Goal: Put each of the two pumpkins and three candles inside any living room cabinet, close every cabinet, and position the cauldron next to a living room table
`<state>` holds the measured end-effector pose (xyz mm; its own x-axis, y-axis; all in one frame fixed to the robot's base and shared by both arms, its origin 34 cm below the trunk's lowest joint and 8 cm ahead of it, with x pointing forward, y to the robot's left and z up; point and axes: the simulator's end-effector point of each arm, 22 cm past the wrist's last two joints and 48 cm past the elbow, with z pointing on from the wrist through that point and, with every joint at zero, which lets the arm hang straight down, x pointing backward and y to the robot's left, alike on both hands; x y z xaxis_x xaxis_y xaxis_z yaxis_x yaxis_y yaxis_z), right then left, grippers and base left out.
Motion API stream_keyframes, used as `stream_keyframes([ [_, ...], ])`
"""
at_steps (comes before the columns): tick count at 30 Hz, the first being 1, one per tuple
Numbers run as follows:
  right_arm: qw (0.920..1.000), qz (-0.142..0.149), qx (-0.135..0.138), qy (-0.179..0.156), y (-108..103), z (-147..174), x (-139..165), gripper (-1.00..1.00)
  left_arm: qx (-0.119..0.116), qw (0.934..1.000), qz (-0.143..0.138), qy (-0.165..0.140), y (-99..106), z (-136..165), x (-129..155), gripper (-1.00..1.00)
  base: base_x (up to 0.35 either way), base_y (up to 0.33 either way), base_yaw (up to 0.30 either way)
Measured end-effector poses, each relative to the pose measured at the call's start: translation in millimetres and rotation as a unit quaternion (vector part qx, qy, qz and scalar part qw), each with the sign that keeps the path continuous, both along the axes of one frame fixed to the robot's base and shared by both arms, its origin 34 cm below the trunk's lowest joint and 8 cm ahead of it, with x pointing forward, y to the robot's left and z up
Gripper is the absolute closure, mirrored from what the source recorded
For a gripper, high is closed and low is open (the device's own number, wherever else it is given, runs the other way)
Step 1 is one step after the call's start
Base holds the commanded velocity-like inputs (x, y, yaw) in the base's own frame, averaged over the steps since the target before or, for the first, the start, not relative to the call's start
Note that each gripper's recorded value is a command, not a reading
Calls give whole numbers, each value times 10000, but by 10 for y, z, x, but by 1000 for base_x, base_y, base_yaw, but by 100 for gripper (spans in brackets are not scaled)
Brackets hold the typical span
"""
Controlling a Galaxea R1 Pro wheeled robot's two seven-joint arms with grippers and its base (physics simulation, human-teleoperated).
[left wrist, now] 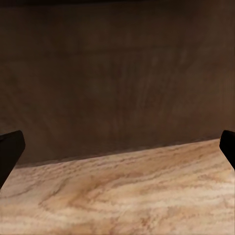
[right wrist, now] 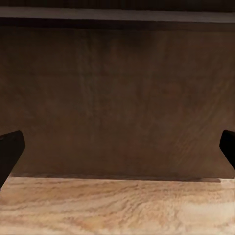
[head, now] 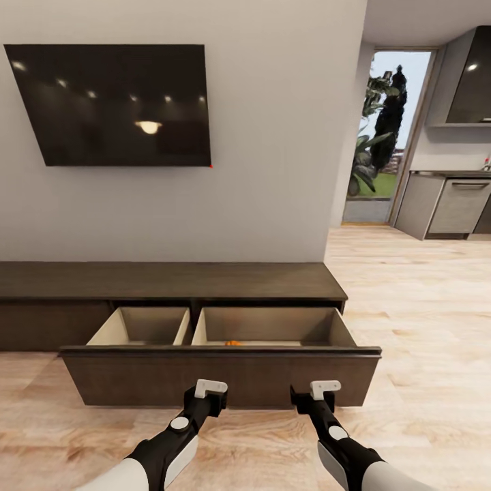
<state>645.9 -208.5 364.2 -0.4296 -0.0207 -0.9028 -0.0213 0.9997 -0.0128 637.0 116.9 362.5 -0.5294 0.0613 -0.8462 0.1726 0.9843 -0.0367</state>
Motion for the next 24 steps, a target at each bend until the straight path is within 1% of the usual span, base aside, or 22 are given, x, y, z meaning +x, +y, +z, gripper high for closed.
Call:
stream_keyframes([
  [9, 10000, -4, -5, 8, -11, -6, -4, -100, 11, 10000, -7, 16, 1, -8, -5, -100, 107, 54, 0],
  [24, 10000, -12, -4, 12, -17, -9, -4, -100, 19, 10000, -13, 8, -2, -5, -3, -100, 9, 5, 0],
])
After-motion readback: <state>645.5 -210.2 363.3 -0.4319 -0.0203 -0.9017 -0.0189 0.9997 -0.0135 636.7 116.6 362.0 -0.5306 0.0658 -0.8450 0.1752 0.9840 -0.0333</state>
